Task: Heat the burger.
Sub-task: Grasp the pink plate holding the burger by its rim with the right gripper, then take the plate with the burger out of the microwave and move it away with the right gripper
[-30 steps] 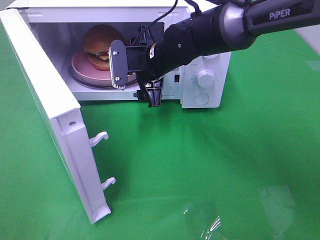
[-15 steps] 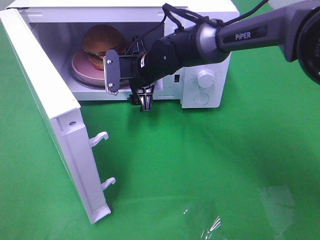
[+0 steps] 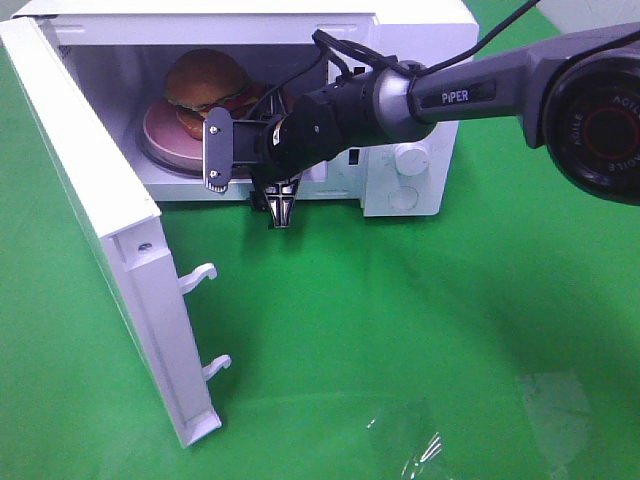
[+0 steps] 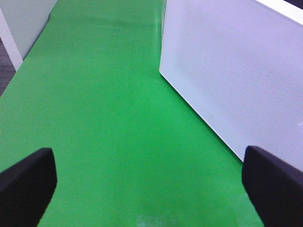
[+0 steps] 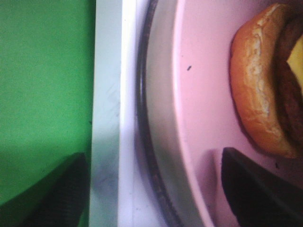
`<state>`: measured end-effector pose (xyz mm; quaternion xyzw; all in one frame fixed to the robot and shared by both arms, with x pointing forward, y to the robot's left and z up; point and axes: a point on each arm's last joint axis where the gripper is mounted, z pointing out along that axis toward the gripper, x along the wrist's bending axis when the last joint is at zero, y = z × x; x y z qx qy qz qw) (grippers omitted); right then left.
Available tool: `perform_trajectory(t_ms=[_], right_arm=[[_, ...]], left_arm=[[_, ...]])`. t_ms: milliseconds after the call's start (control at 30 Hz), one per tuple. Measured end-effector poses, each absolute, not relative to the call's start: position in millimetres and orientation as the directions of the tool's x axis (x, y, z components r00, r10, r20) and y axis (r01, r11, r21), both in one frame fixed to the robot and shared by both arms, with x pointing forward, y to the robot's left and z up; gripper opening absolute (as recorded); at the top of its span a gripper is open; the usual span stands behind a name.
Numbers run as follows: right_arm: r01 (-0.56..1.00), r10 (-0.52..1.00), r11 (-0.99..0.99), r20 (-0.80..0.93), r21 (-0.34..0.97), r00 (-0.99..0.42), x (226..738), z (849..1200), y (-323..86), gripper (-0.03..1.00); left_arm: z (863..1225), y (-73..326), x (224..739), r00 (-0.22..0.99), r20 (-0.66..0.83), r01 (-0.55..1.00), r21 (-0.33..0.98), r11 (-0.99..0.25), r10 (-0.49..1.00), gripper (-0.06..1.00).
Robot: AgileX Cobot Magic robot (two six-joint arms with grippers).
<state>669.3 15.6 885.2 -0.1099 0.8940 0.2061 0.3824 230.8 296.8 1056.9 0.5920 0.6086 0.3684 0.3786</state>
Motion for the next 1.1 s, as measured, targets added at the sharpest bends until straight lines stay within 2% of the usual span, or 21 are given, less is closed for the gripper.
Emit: perform_trajectory(t_ms=[33,100,133,167,200,233,267,300,333,367,400,433,1100], right_arm=[[-0.351,-0.038,0.892,-0.726,0.286,-0.686,669,885,15,0.69],[-0.350,-0.039,0.892,-0.725,0.285,-0.688,669,885,15,0.66],[-0.350,-0.044,0.893,-0.720,0.282,-0.693,668,884,16,0.58],[-0.350,-0.044,0.893,-0.720,0.282,-0.693,668,884,16,0.58],[-0.352,-0.051,0.893,-0.714,0.281,-0.699,665,885,18,0.49],[-0.352,-0.051,0.893,-0.714,0.281,-0.699,665,885,18,0.49],[-0.349,-0.055,0.894,-0.706,0.280,-0.706,664,884,19,0.38],[-0.346,-0.052,0.894,-0.700,0.286,-0.712,662,886,21,0.33],[-0.346,-0.052,0.894,-0.700,0.286,-0.712,662,886,21,0.33],[-0.349,-0.058,0.894,-0.698,0.282,-0.713,661,888,22,0.22],[-0.349,-0.058,0.894,-0.698,0.282,-0.713,661,888,22,0.22],[-0.366,-0.079,0.891,-0.703,0.267,-0.707,659,892,23,0.14],[-0.431,-0.205,0.886,-0.692,0.169,-0.692,656,902,20,0.11]], left_arm=[[1057,297,231,-0.013,-0.024,0.442,0.897,0.027,1.000,0.98],[1057,297,231,-0.013,-0.023,0.442,0.897,0.027,1.000,0.98],[1057,297,231,-0.013,-0.023,0.442,0.897,0.027,1.000,0.98],[1057,297,231,-0.013,-0.023,0.442,0.897,0.027,1.000,0.98],[1057,297,231,-0.013,-0.023,0.442,0.897,0.027,1.000,0.98],[1057,297,231,-0.013,-0.023,0.442,0.897,0.027,1.000,0.98],[1057,297,231,-0.013,-0.023,0.442,0.897,0.027,1.000,0.98],[1057,297,231,-0.013,-0.023,0.442,0.897,0.027,1.000,0.98],[1057,297,231,-0.013,-0.023,0.442,0.897,0.027,1.000,0.98],[1057,297,231,-0.013,-0.023,0.442,0.897,0.027,1.000,0.98],[1057,297,231,-0.013,-0.023,0.442,0.897,0.027,1.000,0.98],[1057,297,231,-0.013,-0.023,0.442,0.897,0.027,1.000,0.98],[1057,297,231,-0.017,-0.017,0.442,0.897,0.023,1.000,0.98]])
